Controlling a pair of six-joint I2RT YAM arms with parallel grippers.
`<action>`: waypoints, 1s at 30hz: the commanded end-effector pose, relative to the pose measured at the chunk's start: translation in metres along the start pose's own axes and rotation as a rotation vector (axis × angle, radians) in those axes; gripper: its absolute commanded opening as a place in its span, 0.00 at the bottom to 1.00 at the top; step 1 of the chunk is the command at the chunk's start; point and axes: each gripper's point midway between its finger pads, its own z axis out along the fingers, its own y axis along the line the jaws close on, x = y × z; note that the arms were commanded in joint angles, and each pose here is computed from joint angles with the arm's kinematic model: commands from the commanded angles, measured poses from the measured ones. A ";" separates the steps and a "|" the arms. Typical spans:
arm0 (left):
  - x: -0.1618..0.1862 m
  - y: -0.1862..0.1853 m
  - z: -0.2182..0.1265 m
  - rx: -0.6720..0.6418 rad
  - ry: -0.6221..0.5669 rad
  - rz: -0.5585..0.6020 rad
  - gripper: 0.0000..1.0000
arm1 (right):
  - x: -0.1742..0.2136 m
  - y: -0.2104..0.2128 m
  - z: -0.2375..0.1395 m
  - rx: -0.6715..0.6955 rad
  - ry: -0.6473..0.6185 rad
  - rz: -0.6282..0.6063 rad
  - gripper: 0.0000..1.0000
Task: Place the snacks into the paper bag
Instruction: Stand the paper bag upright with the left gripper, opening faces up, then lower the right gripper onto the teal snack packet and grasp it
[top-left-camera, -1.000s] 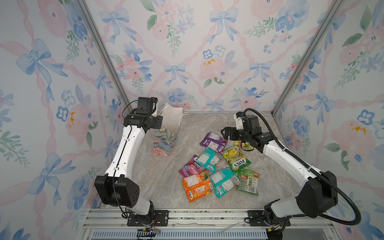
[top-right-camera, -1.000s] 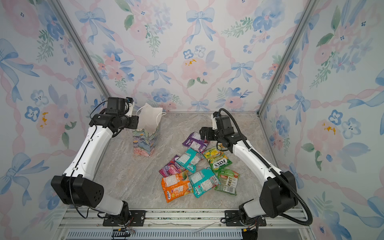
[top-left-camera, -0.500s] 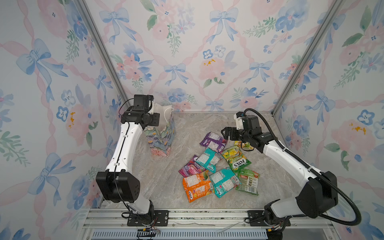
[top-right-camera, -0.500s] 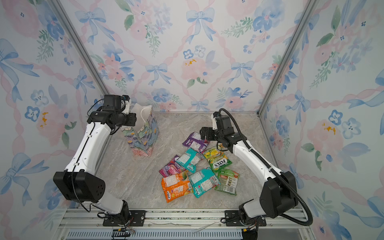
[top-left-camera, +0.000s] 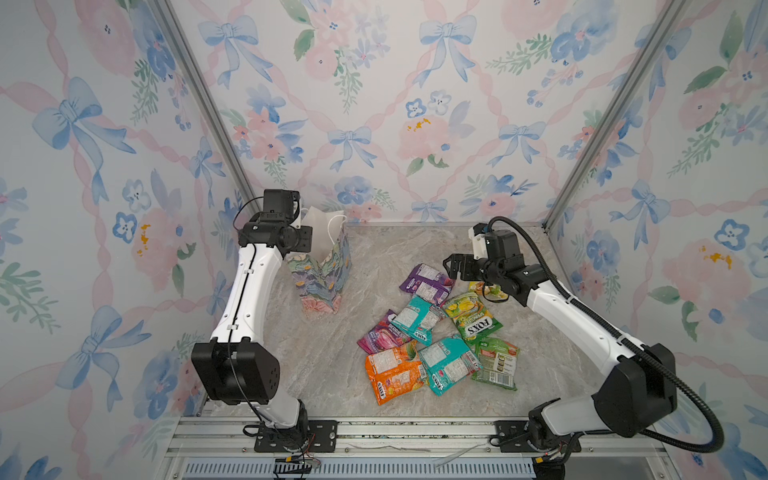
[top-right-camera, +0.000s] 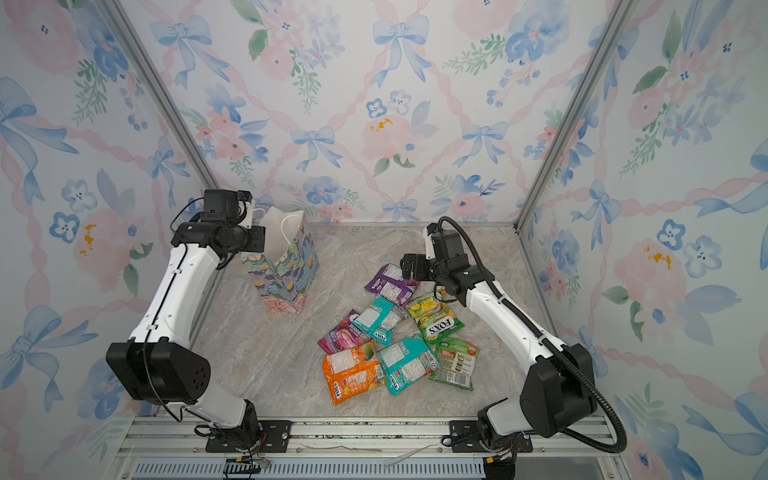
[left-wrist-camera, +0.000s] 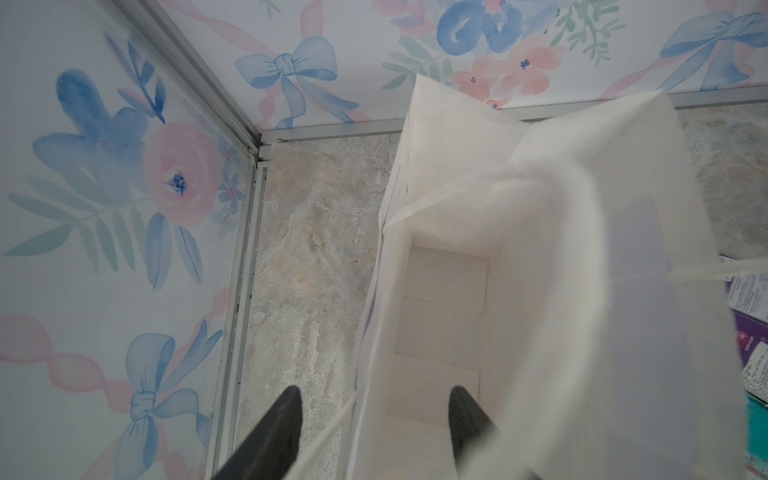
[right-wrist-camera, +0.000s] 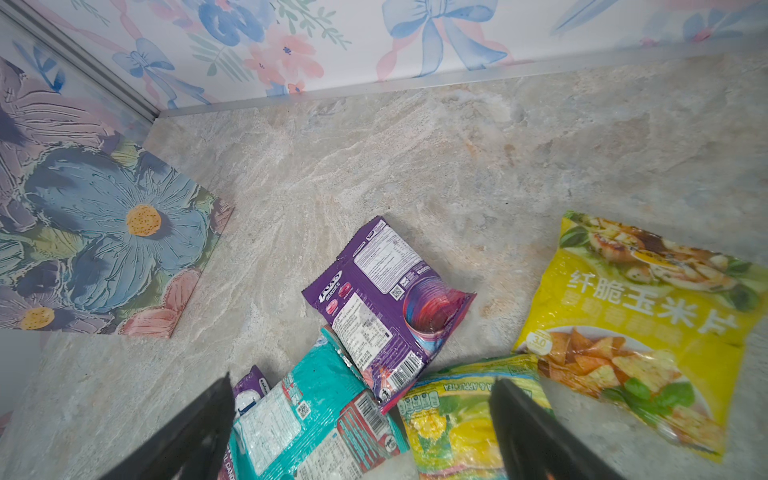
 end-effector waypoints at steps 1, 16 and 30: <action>0.010 0.003 0.010 -0.007 0.048 -0.015 0.56 | 0.001 0.002 -0.005 -0.002 0.004 -0.013 0.98; 0.016 -0.013 0.030 0.096 0.089 -0.033 0.15 | 0.031 0.003 0.002 -0.019 0.076 0.054 1.00; 0.001 -0.054 0.008 0.355 0.033 -0.067 0.00 | 0.136 0.016 0.024 -0.009 0.320 0.182 0.83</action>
